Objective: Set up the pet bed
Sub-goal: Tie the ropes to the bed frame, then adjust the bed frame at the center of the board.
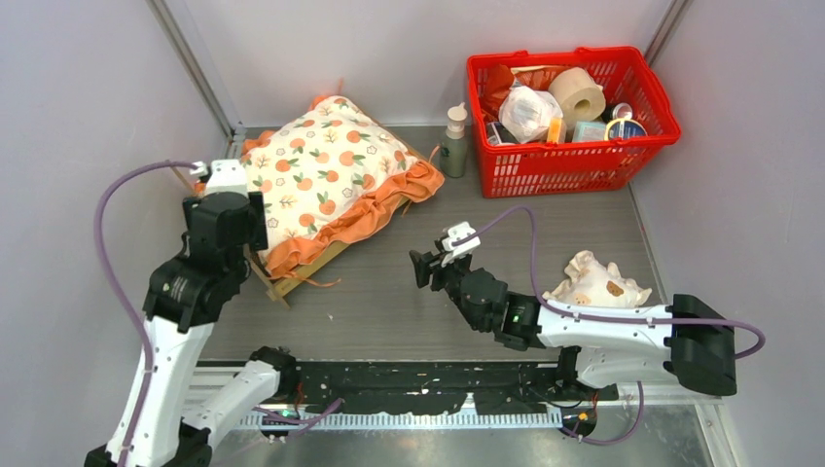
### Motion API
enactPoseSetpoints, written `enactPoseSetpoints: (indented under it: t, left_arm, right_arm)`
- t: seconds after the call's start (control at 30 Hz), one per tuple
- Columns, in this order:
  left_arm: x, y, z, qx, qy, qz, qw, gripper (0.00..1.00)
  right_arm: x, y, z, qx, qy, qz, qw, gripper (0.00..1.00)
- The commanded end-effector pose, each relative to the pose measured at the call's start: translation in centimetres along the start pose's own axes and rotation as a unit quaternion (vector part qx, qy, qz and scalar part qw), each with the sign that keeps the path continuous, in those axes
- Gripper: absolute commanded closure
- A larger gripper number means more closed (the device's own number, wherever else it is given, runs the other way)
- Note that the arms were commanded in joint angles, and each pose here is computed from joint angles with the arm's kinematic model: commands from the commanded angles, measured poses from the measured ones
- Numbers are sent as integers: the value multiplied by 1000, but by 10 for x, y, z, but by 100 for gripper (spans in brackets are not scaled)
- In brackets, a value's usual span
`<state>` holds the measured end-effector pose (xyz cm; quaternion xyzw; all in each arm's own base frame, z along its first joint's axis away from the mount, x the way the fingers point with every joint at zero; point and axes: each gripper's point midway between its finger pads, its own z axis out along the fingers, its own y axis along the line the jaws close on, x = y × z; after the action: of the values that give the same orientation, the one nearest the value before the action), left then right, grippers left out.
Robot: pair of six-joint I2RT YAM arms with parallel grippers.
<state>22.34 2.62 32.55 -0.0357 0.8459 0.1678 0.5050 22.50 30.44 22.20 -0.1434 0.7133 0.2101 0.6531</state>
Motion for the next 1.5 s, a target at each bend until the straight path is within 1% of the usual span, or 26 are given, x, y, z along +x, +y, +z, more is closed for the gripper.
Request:
enactPoseSetpoints:
  t: [0.0,0.07,0.13,0.2,0.27,0.33,0.4,0.5,0.63,0.77,0.87,0.93,0.97,1.03,1.1,1.13,1.17,1.2,1.27,1.33,1.4,1.47]
  left_arm:
    - [9,47,-21,-102,-17,-47,994,27]
    - [8,59,-23,-126,-33,-50,990,20]
    - [9,65,-19,-143,-36,-45,988,17]
    - [7,66,-12,-151,-38,-56,986,17]
    - [9,57,4,-133,-30,-61,989,17]
    - [14,50,18,-122,-5,-83,989,18]
    - [21,41,30,-105,28,-83,991,20]
    - [27,37,48,-112,49,-58,991,21]
    - [46,26,65,-101,92,-18,990,25]
    - [64,13,73,-73,119,-2,990,38]
    - [75,9,74,-55,134,24,989,48]
    - [80,5,75,-38,137,47,989,61]
    - [82,6,75,-32,138,65,988,66]
    - [81,4,73,-15,129,88,988,70]
    - [76,-1,68,18,111,114,987,79]
    - [74,-3,65,34,102,130,986,85]
    - [71,-5,62,48,87,147,984,97]
    - [68,-7,59,63,72,164,982,100]
    - [61,-13,52,96,41,187,977,100]
    - [52,-22,41,136,19,190,972,100]
    - [39,-23,30,154,-7,182,971,100]
    - [25,-27,17,180,-37,188,965,100]
  right_arm:
    - [-30,-2,-2,14,-26,16,999,38]
    - [-31,2,-1,3,-22,14,1000,37]
    - [-32,9,-2,-16,-21,19,999,37]
    - [-31,16,-2,-34,-19,20,999,35]
    - [-29,20,-2,-46,-15,17,999,35]
    - [-28,24,-4,-59,-11,16,998,34]
    - [-27,26,-6,-70,-10,16,997,33]
    - [-25,26,-9,-79,-10,7,997,33]
    - [-32,18,-12,-72,-21,-16,997,32]
    - [-47,5,-12,-49,-35,-22,998,32]
    - [-63,-4,-13,-40,-44,-19,998,31]
    - [-69,-10,-14,-32,-47,-19,998,31]
    - [-71,-12,-14,-29,-47,-19,998,31]
    - [-76,-19,-14,-22,-50,-17,998,31]
    - [-82,-24,-14,-19,-54,-18,998,31]
    - [-85,-30,-12,-10,-53,-24,998,31]
    - [-87,-34,-11,-4,-54,-25,998,31]
    - [-92,-42,-8,8,-54,-26,998,30]
    - [-95,-54,-3,24,-49,-30,998,30]
    - [-95,-65,3,38,-39,-37,998,30]
    - [-94,-75,9,48,-28,-43,998,29]
    - [-86,-83,17,58,-9,-52,997,29]
